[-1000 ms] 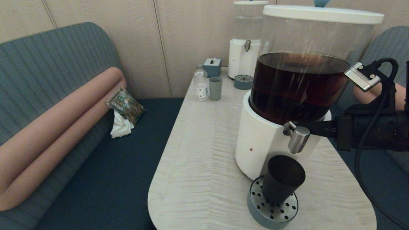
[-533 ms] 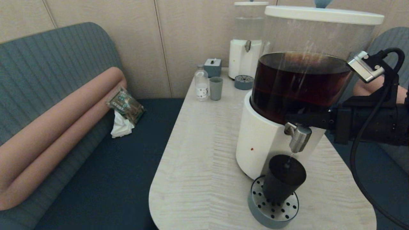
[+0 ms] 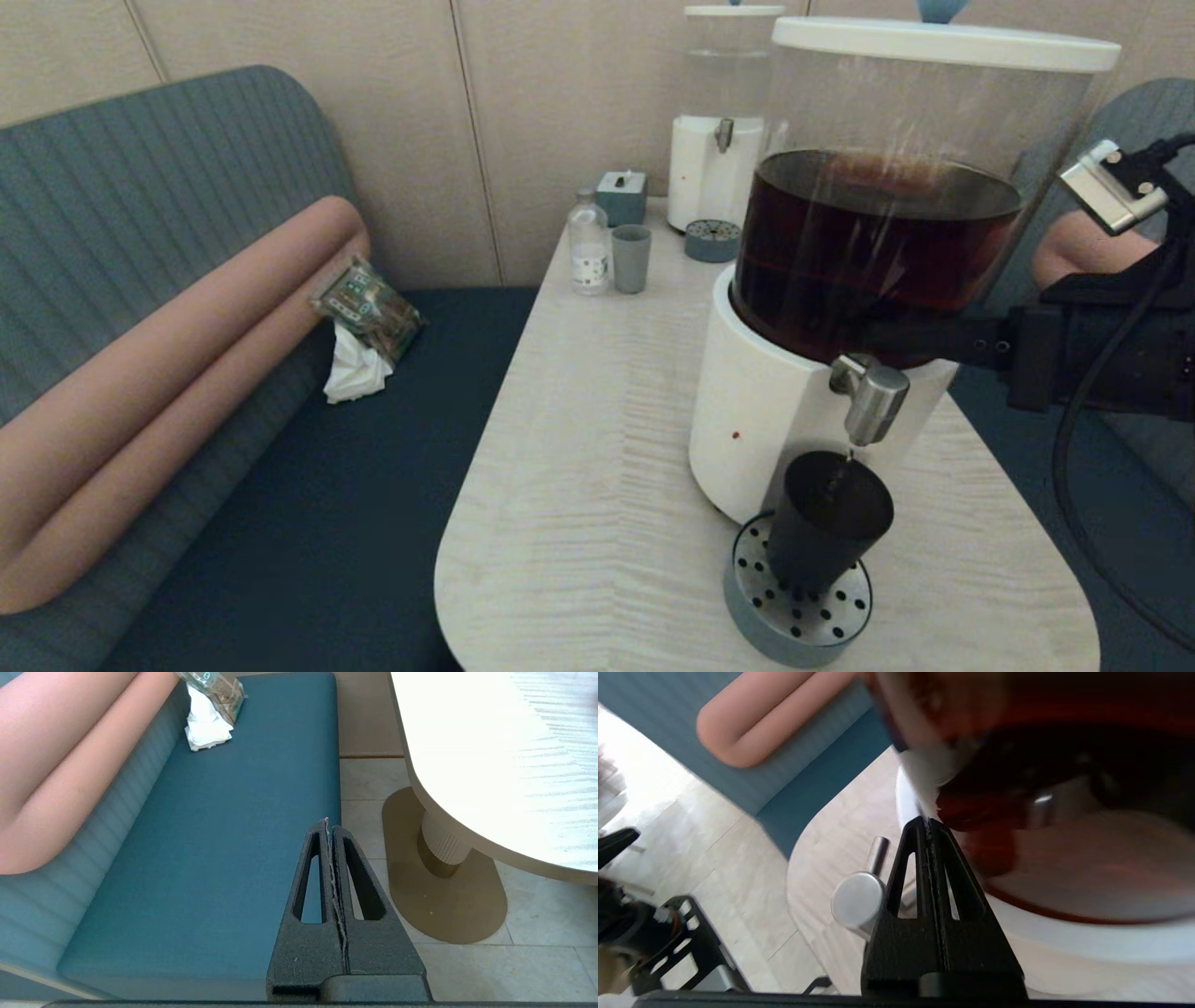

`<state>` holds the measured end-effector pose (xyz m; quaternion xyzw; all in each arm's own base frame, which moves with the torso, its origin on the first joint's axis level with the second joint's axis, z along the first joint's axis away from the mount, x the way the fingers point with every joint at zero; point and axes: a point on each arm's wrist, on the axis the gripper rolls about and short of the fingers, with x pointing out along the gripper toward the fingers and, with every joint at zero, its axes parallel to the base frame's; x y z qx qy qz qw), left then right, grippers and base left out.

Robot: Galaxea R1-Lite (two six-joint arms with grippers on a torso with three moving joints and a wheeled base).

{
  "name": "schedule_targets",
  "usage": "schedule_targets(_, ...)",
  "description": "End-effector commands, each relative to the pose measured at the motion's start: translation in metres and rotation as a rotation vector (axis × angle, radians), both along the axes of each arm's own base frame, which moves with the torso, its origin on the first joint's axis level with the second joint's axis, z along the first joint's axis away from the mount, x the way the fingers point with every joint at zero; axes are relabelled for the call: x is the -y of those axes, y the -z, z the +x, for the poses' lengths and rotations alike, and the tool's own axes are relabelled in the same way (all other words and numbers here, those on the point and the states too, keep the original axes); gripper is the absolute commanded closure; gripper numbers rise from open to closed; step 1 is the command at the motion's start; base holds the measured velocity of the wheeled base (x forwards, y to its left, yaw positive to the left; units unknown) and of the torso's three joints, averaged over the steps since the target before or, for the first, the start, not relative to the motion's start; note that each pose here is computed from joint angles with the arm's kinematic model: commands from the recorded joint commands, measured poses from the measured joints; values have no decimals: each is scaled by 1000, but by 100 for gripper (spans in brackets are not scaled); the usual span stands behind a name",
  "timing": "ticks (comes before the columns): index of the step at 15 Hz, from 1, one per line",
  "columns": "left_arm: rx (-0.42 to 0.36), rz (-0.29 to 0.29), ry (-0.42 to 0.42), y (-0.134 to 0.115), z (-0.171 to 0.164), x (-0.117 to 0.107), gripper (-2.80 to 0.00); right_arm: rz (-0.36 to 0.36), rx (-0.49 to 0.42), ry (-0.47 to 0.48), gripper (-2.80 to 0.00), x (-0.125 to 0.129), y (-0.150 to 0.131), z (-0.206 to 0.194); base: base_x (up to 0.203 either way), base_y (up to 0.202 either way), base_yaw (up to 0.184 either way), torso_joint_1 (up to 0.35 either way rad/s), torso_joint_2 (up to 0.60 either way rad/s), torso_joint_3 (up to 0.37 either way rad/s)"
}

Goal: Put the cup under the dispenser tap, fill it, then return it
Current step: Turn on the faucet, then turn off the faucet

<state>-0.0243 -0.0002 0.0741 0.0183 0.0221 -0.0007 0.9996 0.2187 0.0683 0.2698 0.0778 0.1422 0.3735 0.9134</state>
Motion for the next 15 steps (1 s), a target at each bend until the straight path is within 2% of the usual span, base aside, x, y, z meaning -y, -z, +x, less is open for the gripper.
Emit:
schedule_targets(1, -2, -1, -1, 0, 0, 0, 0, 12, 44, 29, 0, 10, -11, -11, 0, 0, 0, 0, 0, 0)
schedule_targets(7, -2, 0, 0, 0, 0, 0, 0, 13, 56, 120, 0, 34, -8, -45, 0, 0, 0, 0, 0, 0)
schedule_targets(15, -2, -1, -1, 0, 0, 0, 0, 16, 150, 265, 0, 55, -11, -133, 0, 0, 0, 0, 0, 0)
